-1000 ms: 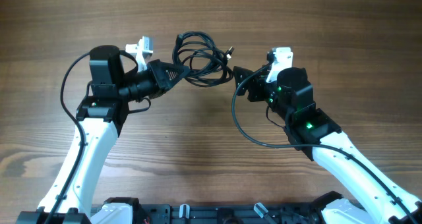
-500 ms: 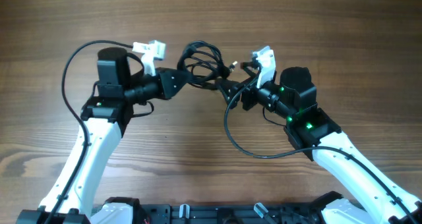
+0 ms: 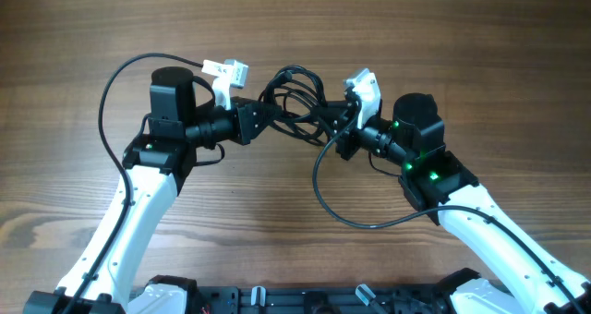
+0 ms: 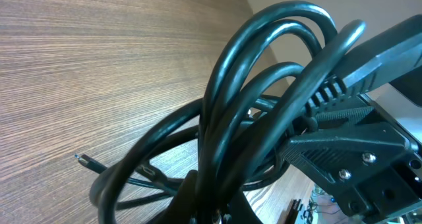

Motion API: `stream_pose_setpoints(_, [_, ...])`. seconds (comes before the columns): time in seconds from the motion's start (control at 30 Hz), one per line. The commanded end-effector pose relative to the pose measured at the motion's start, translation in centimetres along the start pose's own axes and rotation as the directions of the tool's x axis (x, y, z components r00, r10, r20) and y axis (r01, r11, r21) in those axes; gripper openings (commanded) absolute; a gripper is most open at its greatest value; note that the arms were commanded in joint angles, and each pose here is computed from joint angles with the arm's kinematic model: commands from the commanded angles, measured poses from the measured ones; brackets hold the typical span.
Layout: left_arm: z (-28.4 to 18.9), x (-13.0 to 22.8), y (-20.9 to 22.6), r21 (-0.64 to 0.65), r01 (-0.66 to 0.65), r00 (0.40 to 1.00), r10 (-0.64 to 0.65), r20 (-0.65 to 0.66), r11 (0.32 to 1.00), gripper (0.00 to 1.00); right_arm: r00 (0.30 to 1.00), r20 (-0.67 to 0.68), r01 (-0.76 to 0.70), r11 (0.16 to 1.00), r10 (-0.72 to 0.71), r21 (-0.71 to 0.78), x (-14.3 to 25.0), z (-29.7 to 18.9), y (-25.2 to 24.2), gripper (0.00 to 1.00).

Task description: Untangle cables

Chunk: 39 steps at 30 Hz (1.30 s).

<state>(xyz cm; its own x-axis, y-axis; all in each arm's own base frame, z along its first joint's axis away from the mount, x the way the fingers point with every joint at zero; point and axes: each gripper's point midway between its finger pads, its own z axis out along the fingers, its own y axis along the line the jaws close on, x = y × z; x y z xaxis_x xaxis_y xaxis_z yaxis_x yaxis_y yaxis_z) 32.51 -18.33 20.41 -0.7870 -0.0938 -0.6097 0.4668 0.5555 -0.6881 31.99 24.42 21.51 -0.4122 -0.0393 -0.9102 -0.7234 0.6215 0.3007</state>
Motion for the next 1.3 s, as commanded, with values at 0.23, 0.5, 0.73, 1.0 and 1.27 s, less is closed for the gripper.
stream_pose_setpoints(0.23, [-0.5,-0.6,-1.7,0.053,-0.01,1.0,0.009,0.015,0.999,0.04,1.0,-0.014,0.0,1.0,0.0,-0.022,0.6,0.2,0.3,0.25])
stream_pose_setpoints(0.5, [-0.6,-0.4,-2.4,0.092,0.04,0.999,-0.04,-0.003,0.995,0.04,1.0,-0.008,0.008,0.997,-0.009,-0.076,0.4,0.2,1.2,0.5])
stream_pose_setpoints(0.73, [-0.6,-0.5,-2.3,0.085,0.039,0.999,-0.039,0.002,0.996,0.06,1.0,-0.006,0.009,0.996,-0.01,-0.083,0.3,0.2,1.4,0.04])
stream_pose_setpoints(1.0, [-0.6,-0.5,-2.2,0.082,0.04,0.999,-0.04,0.003,0.996,0.96,0.989,0.036,-0.149,0.985,0.146,0.086,-0.2,0.2,-1.6,0.04])
stream_pose_setpoints(1.27, [-0.6,-1.0,0.2,-0.053,0.064,0.997,-0.062,0.045,0.997,1.0,0.984,0.051,-0.176,0.978,0.171,0.11,-0.4,0.1,-2.1,0.04])
